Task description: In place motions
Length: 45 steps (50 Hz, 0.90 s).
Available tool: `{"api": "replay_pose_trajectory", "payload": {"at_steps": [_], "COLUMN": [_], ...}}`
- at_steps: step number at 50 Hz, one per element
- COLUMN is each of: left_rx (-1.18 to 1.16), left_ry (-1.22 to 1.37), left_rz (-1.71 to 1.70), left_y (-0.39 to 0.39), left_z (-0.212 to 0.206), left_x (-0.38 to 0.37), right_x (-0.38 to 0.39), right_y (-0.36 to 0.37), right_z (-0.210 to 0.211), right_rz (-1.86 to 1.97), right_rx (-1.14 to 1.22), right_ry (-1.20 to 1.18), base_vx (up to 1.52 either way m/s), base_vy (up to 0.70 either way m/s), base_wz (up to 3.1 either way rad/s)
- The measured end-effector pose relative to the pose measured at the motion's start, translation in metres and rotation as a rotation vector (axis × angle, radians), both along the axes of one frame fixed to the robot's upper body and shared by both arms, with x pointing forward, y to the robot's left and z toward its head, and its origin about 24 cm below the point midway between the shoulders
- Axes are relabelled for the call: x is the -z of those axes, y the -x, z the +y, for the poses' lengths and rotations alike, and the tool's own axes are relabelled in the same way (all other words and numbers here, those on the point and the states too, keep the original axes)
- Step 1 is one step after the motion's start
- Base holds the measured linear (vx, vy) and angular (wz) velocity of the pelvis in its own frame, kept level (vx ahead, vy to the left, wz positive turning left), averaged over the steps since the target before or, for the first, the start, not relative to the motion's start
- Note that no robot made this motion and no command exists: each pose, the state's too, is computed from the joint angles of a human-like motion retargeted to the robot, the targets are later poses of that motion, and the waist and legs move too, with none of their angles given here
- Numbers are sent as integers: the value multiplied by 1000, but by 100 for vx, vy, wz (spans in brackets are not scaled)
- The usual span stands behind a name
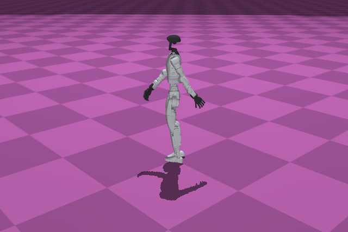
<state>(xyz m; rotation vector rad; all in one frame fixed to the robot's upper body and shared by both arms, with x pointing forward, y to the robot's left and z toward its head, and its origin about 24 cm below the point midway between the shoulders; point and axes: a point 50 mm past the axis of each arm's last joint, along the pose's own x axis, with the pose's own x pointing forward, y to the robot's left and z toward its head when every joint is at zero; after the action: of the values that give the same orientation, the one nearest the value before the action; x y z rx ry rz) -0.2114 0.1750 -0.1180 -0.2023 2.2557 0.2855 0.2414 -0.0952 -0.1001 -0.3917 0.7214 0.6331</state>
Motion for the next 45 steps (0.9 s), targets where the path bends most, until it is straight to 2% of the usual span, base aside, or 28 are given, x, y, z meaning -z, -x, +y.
{"api": "replay_pose_trajectory", "payload": {"at_steps": [5, 10, 16, 21, 25, 29, 33, 37, 40, 45], "left_rx": [-63, -9, 157, 239, 248, 268, 328, 393, 411, 366], "left_ry": [5, -25, 34, 92, 152, 156, 126, 129, 150, 82], "left_rz": [30, -177, -557, -951, -1246, -1447, -1519, -1422, -1248, -825], "left_y": [1, -74, -225, -351, -430, -473, -483, -457, -413, -298], "left_z": [-6, 9, 22, 5, -15, -26, -25, -22, -20, -3], "left_x": [-1, 33, 57, 40, 7, -22, -31, -11, 16, 55], "right_x": [-14, 17, 72, 74, 59, 43, 32, 37, 49, 71], "right_y": [-11, 29, 146, 264, 332, 377, 400, 393, 367, 287], "right_z": [7, -8, -53, -95, -119, -135, -141, -133, -122, -101], "right_rz": [-137, -5, 525, 1009, 1186, 1278, 1345, 1340, 1274, 1088], "right_rx": [-22, 26, 123, 287, 429, 507, 573, 616, 593, 417], "right_ry": [10, 51, 184, 293, 366, 440, 502, 473, 413, 302], "base_vx": [0, 0, 0, -1, -3, 0, 0, 0, 1, 2], "base_vy": [0, 0, 1, 2, 0, 0, 0, 1, 2, 2], "base_wz": [0, 0, -7, -8, -3, 0, 0, 12, 31, 28]}}
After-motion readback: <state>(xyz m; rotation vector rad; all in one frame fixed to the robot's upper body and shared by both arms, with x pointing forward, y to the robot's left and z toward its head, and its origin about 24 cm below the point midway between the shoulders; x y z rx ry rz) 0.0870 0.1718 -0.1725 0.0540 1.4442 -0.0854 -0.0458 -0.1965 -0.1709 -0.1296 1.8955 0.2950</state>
